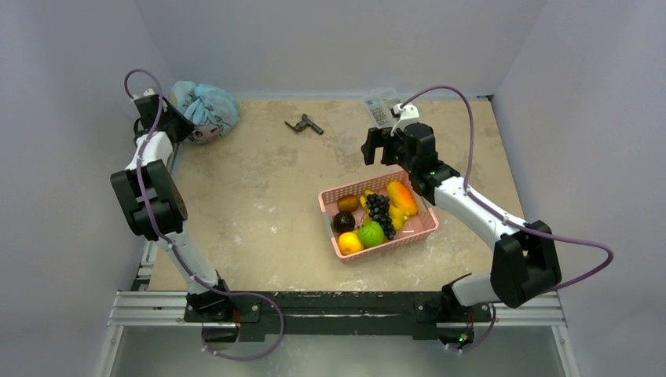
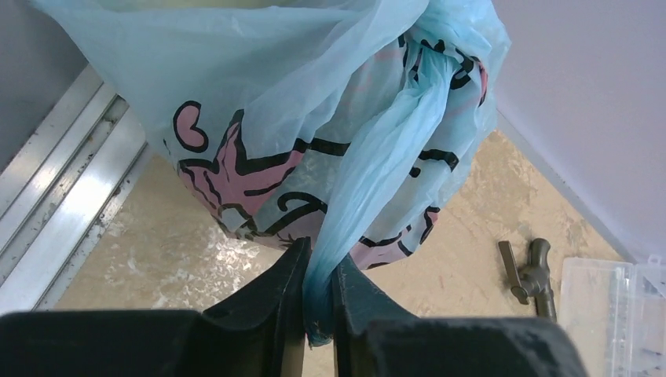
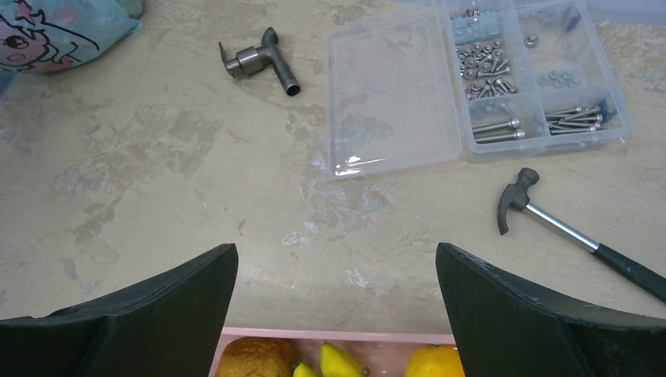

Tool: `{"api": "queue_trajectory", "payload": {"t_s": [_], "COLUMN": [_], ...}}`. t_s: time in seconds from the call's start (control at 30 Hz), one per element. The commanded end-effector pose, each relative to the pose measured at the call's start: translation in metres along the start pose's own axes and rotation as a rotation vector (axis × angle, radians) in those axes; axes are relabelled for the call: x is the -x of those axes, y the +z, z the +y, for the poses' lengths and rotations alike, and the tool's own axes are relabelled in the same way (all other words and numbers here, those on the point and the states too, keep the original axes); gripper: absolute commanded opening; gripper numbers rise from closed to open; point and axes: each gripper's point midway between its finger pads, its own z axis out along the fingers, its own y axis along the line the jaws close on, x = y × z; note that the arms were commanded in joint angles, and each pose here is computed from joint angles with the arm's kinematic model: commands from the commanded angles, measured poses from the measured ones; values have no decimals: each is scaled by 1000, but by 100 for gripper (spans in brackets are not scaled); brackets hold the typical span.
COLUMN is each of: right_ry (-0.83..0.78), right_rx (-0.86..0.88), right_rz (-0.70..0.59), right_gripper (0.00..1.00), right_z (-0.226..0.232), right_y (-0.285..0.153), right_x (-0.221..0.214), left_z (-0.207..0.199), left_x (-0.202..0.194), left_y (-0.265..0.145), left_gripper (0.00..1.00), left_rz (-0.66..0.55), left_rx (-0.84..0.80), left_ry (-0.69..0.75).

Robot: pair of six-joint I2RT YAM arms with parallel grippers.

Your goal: Take the fake fruits out of the plastic bag

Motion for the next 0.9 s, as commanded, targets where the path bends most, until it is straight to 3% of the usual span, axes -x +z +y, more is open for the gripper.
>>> {"api": "queue_trajectory", "payload": {"t_s": [0.0,0.1,0.4,0.67,0.87], "right_ry": [-17,-18,-17,14,41], "right_rx": [43,40,44,82,115], "right_rz": [-92,-96,-90,-83,-60], "right_gripper": [99,99,99,99,99], "right_z": [10,10,11,17,26], "right_y": [-6,-7,-9,-16,-14], "right_x": [30,32,32,24,28], "left_z": [-13,-13,-72,-78,-79], "left_x": [-2,-15,-86,-177,-246], "left_y": [-4,-17,-73,-158,-223], "left_gripper": [11,0,0,0,0], "left_rz": [49,64,210,417,514], "left_rx": [-95,-80,-77,-221,-328], "left_ry": [16,-24,162,17,54]}}
